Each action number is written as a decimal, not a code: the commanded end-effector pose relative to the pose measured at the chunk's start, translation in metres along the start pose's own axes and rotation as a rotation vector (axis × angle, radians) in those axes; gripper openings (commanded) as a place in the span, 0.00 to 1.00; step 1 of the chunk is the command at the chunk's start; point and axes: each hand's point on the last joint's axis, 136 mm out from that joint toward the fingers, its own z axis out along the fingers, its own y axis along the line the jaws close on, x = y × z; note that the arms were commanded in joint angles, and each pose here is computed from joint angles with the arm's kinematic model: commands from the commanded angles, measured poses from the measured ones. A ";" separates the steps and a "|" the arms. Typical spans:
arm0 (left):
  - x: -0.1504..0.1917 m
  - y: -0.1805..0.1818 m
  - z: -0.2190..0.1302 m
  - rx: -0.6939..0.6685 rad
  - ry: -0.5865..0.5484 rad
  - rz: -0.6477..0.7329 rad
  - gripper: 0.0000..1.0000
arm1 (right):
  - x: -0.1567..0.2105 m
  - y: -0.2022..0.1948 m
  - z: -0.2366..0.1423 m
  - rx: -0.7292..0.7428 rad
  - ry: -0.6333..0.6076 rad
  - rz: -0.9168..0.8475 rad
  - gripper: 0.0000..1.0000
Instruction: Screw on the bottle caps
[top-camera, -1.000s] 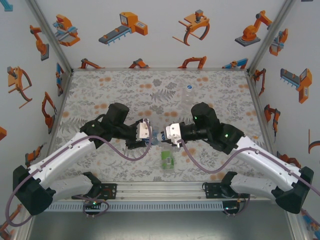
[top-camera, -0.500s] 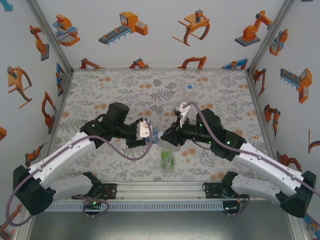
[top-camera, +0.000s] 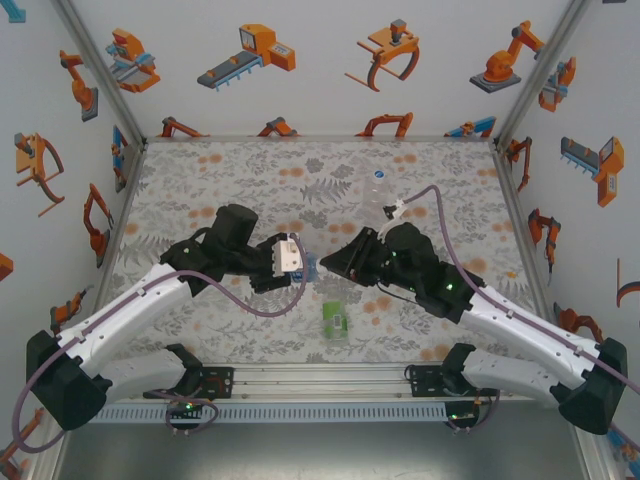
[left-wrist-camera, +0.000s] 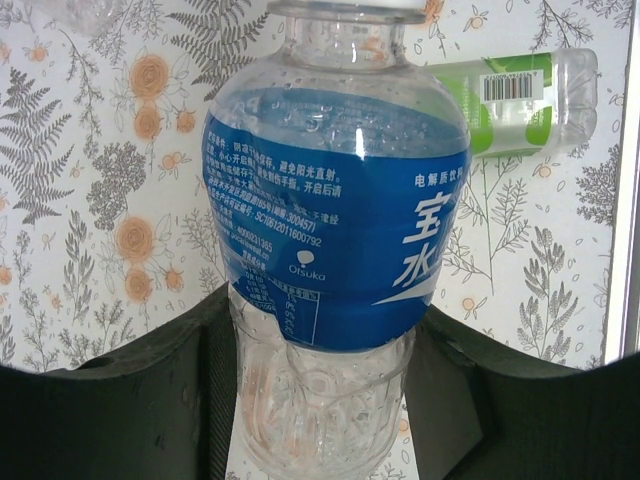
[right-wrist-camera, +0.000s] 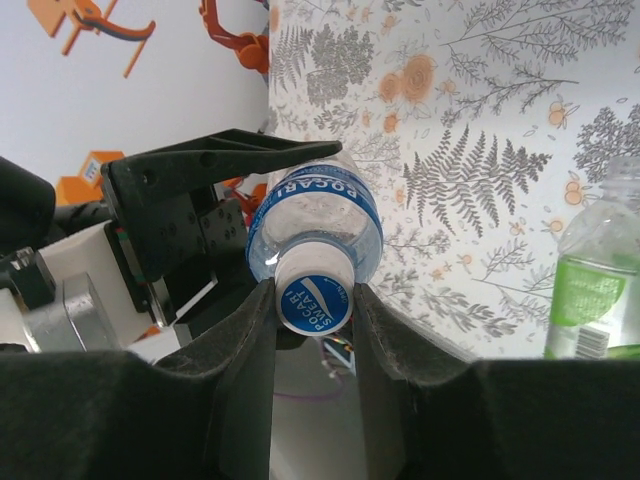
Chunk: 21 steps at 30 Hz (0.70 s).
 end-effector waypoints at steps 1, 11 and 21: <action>-0.024 0.004 -0.006 -0.002 -0.080 0.029 0.00 | -0.011 -0.001 -0.002 0.005 -0.050 0.088 0.00; -0.025 0.002 -0.005 0.015 -0.089 0.030 0.00 | -0.017 0.037 -0.015 -0.089 -0.048 -0.355 0.42; -0.034 -0.012 -0.010 0.082 -0.143 0.048 0.00 | 0.024 0.078 -0.058 -0.384 -0.005 -1.320 0.51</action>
